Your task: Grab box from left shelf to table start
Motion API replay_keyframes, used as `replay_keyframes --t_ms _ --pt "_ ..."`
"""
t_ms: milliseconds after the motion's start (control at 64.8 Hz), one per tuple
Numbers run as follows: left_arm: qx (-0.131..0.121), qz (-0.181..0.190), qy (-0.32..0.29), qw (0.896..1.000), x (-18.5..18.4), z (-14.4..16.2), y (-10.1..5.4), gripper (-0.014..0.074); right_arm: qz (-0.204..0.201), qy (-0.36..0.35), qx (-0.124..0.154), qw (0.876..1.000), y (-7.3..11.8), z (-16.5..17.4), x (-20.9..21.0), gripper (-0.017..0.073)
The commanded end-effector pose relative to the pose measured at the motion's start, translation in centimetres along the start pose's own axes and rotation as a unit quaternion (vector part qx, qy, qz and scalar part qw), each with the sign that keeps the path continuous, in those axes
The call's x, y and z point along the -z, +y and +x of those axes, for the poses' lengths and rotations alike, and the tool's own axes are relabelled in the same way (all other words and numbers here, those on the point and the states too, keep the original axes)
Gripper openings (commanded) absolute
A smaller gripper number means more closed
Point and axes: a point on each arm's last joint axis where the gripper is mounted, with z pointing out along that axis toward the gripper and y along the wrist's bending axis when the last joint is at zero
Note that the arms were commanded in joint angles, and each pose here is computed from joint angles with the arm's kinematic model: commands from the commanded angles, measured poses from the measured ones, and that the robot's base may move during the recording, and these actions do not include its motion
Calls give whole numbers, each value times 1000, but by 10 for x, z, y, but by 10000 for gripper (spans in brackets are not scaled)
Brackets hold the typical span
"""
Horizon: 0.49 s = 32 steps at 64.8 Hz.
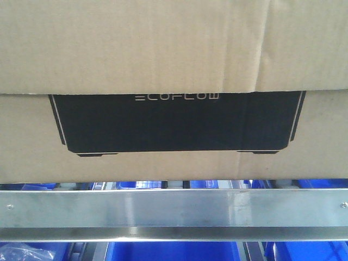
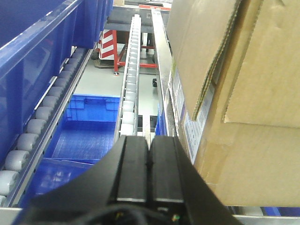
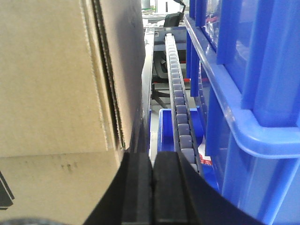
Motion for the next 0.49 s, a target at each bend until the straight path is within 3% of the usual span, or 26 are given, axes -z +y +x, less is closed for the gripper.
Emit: replay_keyframes --t_ms 0,417,478 --pt "0 4 -52 999 1 -10 -1 -95 -2 -54 6 999 1 -14 1 47" --pt "0 5 -58 998 2 -11 -1 -95 -2 -54 6 999 1 -14 1 47" --pt "13 6 -81 997 3 -18 -1 -94 -2 -54 6 999 1 -14 1 47"
